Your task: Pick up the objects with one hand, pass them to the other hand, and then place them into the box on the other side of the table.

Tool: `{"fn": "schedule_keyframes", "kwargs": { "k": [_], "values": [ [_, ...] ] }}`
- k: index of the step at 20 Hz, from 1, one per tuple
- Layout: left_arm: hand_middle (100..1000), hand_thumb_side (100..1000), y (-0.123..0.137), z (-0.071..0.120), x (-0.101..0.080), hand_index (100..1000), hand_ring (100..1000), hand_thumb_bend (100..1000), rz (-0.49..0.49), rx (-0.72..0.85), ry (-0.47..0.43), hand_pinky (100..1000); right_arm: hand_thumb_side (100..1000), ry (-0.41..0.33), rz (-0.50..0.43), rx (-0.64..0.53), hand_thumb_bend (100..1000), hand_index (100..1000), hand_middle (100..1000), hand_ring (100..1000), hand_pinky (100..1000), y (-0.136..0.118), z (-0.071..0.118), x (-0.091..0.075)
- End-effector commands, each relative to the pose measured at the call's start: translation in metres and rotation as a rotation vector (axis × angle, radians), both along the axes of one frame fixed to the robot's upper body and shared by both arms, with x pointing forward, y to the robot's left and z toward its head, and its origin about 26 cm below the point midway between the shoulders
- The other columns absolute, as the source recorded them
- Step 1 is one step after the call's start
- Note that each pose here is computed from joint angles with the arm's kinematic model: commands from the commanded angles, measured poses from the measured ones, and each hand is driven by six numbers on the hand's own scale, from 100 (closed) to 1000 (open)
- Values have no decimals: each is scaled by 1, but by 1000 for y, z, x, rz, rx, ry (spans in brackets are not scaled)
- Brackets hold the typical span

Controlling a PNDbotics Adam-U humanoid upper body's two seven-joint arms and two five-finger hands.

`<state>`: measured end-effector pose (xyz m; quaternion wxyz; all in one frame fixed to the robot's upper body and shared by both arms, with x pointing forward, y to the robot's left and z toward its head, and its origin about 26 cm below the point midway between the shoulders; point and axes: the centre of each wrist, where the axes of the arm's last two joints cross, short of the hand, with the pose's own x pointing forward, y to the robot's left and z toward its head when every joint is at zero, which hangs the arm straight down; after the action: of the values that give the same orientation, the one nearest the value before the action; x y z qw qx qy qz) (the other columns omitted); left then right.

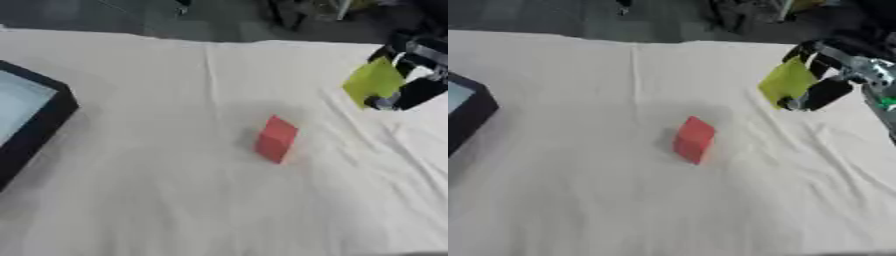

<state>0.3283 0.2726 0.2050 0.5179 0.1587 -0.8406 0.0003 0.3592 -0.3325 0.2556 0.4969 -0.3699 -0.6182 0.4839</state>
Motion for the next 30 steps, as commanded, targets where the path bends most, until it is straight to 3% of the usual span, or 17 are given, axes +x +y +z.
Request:
{"fn": "schedule_keyframes", "kwargs": {
  "k": [1,6,10,16,23,30],
  "values": [
    [852,632,-3,12,-1,761,911,116,-35,39,-21,751,100,-82,69,-47,272,776,472,425,633,20,16,1],
    [853,631,-14,19,0,779,912,106,-111,132,33,752,100,-150,166,-99,261,776,479,444,652,57,21,10],
    [853,632,-26,26,-1,780,912,103,-192,182,57,753,100,-190,210,-89,218,769,467,436,651,81,14,20],
    [859,596,-39,28,-1,800,917,123,-276,247,77,758,100,-243,299,106,100,747,433,406,630,99,5,24],
    [880,511,-47,23,1,835,939,181,-448,396,80,785,100,-211,456,436,100,739,411,387,618,98,-5,20],
    [884,460,-50,19,5,847,950,246,-590,466,49,801,100,-183,591,613,100,735,405,382,618,98,-13,17]
  ]
}}
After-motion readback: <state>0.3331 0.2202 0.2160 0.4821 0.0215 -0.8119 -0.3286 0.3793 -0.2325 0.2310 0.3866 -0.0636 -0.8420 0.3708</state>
